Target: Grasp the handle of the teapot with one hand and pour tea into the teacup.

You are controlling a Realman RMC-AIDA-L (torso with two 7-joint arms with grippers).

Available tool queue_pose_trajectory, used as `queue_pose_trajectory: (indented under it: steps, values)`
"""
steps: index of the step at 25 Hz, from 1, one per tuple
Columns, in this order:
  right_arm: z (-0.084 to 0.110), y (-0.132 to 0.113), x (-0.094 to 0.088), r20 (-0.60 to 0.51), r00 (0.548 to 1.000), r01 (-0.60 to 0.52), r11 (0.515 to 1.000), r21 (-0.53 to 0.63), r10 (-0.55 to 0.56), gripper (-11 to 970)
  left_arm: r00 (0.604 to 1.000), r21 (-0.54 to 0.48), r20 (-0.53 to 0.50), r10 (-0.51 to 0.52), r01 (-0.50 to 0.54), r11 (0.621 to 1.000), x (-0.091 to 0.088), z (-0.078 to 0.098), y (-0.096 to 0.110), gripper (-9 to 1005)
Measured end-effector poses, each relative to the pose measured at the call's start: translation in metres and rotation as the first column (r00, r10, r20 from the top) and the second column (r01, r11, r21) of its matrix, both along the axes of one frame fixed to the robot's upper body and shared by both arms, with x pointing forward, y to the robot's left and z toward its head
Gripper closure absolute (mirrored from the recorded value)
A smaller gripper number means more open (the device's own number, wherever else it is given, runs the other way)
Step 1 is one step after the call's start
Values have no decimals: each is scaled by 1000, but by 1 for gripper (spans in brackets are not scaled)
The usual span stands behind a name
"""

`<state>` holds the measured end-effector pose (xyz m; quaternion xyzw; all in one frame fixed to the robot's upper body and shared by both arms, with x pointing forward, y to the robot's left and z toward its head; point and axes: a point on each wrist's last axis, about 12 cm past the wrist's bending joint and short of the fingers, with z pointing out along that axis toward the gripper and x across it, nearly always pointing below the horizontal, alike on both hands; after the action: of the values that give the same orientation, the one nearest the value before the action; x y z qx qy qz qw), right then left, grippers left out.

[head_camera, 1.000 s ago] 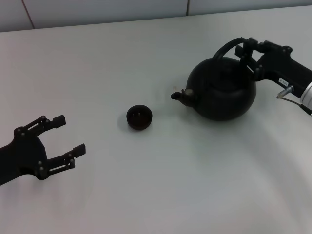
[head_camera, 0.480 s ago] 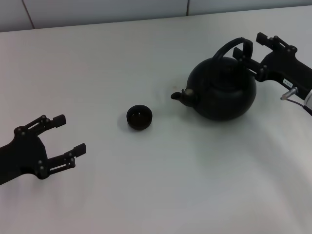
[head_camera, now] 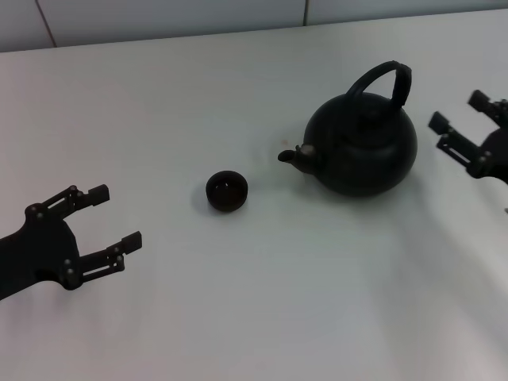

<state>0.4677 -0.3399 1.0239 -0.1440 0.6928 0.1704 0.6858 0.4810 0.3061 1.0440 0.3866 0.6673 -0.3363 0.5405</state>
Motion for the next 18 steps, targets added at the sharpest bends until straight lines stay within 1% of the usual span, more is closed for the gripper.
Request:
queue_pose_trajectory:
  steps: [3,4,5,6,9,10,11,13,14,15,17,18]
  values:
    - [1,-7,-8,17,999,33,999,22,-33,201,1000,1,2,-4,4,1000,2,1,-1,135]
    - [5,-9,-10,29,999,12,999,53,-13,201,1000,2,7,-13,13,1000,4,2,-3,135]
    - [5,-9,-10,29,999,12,999,53,-13,201,1000,2,7,-13,13,1000,4,2,-3,135]
    - [9,-12,-11,33,999,-16,997,72,14,201,1000,3,7,-17,17,1000,6,3,-4,135]
    - [26,-19,-7,3,984,-175,975,133,176,201,999,7,1,-39,39,999,13,8,-3,135]
    - [34,-22,-2,-21,968,-246,959,142,252,201,999,7,1,-39,39,999,13,8,-3,135]
    - [41,-24,2,-45,947,-308,940,149,317,201,999,7,0,-50,50,999,16,12,-2,135]
    - [55,-25,12,-90,892,-430,892,139,444,201,996,14,-2,-86,86,996,25,21,0,135]
    - [68,-23,23,-127,831,-532,840,102,542,201,994,17,-13,-112,113,993,29,26,0,135]
    - [68,-23,23,-127,831,-532,840,102,542,201,994,17,-13,-112,113,993,29,26,0,135]
    - [79,-21,33,-177,777,-604,795,62,604,201,990,20,-21,-138,138,990,34,33,1,135]
    - [88,-18,48,-234,735,-651,759,17,636,201,987,27,-30,-158,159,987,39,38,2,135]
